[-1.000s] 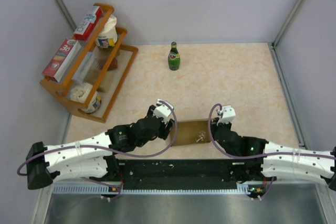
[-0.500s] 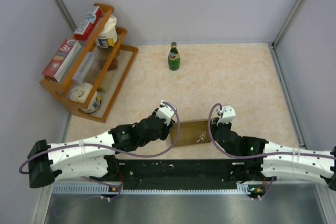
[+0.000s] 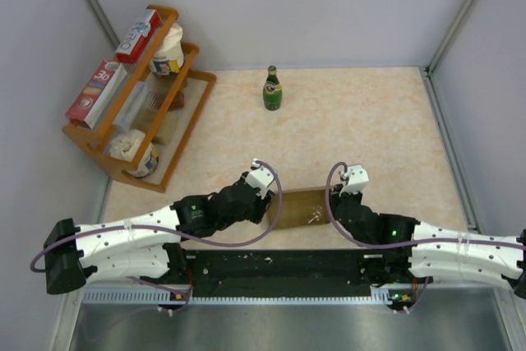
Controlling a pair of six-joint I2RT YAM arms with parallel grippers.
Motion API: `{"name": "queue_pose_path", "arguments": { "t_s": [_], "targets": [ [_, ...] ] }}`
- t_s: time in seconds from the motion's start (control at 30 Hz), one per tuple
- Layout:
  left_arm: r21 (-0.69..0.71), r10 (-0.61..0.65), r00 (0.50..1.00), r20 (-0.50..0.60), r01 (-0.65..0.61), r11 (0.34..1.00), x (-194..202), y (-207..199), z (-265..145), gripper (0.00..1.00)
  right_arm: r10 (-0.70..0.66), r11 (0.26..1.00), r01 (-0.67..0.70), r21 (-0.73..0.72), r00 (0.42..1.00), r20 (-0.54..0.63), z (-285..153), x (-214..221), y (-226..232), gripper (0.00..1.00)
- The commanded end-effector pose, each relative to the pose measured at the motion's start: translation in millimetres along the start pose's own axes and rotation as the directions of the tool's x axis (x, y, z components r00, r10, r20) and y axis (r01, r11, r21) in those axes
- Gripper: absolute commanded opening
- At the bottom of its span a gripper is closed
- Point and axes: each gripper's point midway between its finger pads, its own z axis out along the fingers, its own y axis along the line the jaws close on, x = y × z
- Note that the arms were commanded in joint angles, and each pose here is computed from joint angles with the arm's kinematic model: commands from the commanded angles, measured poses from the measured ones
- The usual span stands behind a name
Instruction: Fold the paper box
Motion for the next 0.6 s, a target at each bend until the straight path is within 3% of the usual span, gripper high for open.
{"name": "queue_pose_path", "arguments": {
  "t_s": [0.0,0.3,0.37,0.57],
  "targets": [
    [0.008,-0.020,1.000,0.001,0.020,1.000,-0.6,-2.2,-2.0,0.52,0.061,0.998,-0.060,-0.025,0.997,0.045,-4.5,-26.6,13.6,0.04],
    [0.041,-0.061,0.998,0.035,0.060,0.997,-5.7,-10.6,2.9,0.06,0.084,0.996,-0.083,-0.021,0.996,0.043,-3.8,-24.8,13.6,0.04],
    [0.042,-0.076,0.996,0.041,0.074,0.996,-6.3,-12.3,6.5,0.00,0.089,0.996,-0.089,-0.021,0.995,0.045,-3.6,-25.2,14.0,0.03],
    [0.023,-0.132,0.988,0.082,0.131,0.991,-18.2,-14.5,15.5,0.00,0.087,0.996,-0.086,-0.016,0.995,0.041,-0.4,-26.2,18.8,0.01]
  ]
}}
